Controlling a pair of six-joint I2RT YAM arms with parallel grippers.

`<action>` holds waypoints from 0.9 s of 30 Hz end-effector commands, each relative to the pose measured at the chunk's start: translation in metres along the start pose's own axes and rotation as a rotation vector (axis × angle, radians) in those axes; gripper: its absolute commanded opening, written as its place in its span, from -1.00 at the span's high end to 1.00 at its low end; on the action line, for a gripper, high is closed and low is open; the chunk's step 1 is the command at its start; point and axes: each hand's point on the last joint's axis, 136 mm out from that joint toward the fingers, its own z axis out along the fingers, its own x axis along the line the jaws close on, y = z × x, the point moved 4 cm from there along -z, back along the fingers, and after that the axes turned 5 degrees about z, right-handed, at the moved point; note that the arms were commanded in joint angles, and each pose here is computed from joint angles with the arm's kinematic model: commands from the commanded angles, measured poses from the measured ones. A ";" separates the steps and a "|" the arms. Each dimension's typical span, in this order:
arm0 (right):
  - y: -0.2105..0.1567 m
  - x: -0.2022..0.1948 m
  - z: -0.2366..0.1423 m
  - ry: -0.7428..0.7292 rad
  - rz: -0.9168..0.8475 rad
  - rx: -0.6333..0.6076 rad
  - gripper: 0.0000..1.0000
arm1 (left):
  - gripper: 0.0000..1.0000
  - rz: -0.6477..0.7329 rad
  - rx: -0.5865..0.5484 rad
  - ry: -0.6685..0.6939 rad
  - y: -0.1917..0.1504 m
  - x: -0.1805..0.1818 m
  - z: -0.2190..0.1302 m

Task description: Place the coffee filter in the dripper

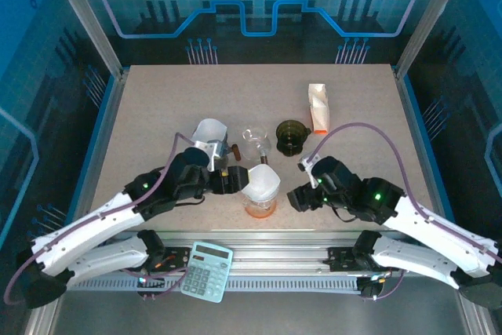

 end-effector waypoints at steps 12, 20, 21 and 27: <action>-0.055 0.017 0.079 0.240 0.167 0.112 0.07 | -0.98 0.016 -0.221 0.137 0.018 0.027 -0.064; -0.066 0.015 0.102 0.300 0.252 0.112 0.21 | -0.98 0.008 -0.225 0.140 0.020 0.027 -0.068; -0.066 0.016 0.104 0.308 0.261 0.108 0.21 | -0.98 0.006 -0.226 0.142 0.020 0.027 -0.068; -0.065 0.017 0.109 0.326 0.278 0.101 0.23 | -0.98 -0.001 -0.227 0.143 0.019 0.029 -0.068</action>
